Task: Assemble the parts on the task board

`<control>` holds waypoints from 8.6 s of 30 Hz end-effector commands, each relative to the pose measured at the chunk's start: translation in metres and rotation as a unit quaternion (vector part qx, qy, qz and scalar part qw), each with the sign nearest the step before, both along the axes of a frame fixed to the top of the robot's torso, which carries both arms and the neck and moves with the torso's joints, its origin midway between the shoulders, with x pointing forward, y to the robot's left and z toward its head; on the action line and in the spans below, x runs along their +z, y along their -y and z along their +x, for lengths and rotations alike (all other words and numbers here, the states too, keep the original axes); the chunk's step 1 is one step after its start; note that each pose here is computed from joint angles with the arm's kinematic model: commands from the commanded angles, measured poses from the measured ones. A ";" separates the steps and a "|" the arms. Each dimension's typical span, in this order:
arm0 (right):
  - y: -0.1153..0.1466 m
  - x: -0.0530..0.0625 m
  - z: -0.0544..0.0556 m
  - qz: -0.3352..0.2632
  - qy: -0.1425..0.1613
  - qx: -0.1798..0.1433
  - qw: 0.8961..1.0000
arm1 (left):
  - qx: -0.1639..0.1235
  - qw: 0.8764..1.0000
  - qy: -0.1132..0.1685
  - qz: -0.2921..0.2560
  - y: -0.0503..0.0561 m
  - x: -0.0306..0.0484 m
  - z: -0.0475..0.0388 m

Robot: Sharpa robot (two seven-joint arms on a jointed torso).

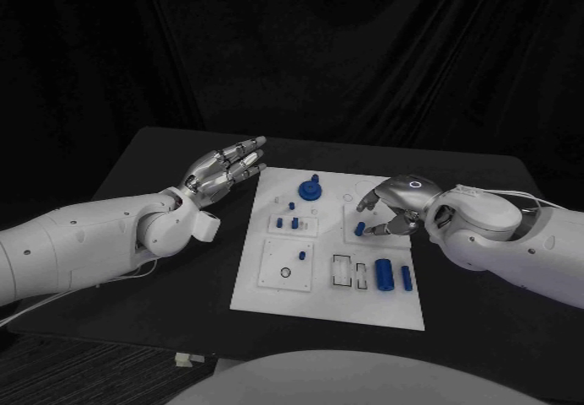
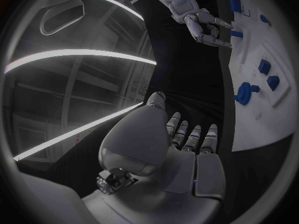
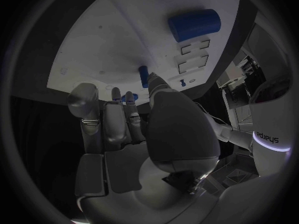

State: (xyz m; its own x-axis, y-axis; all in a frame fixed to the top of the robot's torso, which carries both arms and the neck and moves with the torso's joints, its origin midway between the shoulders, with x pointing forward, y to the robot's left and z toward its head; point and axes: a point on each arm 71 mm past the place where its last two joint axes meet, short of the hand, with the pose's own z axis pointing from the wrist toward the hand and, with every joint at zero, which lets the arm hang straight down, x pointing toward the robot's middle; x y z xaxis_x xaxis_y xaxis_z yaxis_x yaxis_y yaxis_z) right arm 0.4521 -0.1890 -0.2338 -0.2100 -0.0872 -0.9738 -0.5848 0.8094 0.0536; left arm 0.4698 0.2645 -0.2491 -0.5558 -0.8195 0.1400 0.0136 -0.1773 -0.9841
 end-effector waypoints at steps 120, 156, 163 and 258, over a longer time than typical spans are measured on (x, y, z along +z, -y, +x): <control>-0.172 -0.020 -0.077 -0.003 -0.018 0.256 0.967 | -0.010 0.999 0.031 -0.043 0.007 -0.0010 -0.0019; -0.168 -0.026 -0.081 -0.013 -0.032 0.248 0.968 | -0.020 0.999 0.023 -0.043 0.011 -0.0026 -0.0009; -0.167 -0.028 -0.080 -0.019 -0.035 0.240 0.970 | -0.020 0.999 0.022 -0.043 0.011 -0.0029 -0.0009; 0.026 -0.020 -0.030 -0.100 -0.217 -0.172 0.956 | -0.019 0.999 0.009 -0.035 0.008 -0.0094 -0.0012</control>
State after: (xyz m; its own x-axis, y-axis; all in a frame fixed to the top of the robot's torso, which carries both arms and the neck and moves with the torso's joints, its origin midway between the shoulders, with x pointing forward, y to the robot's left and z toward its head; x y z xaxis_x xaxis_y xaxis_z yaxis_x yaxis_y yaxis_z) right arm 0.4233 -0.2136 -0.2521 -0.6313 -0.1176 -0.7666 -0.2566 0.9644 0.0634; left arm 0.4693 0.2575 -0.2629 -0.5837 -0.7934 0.1725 -0.0234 -0.1959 -0.9803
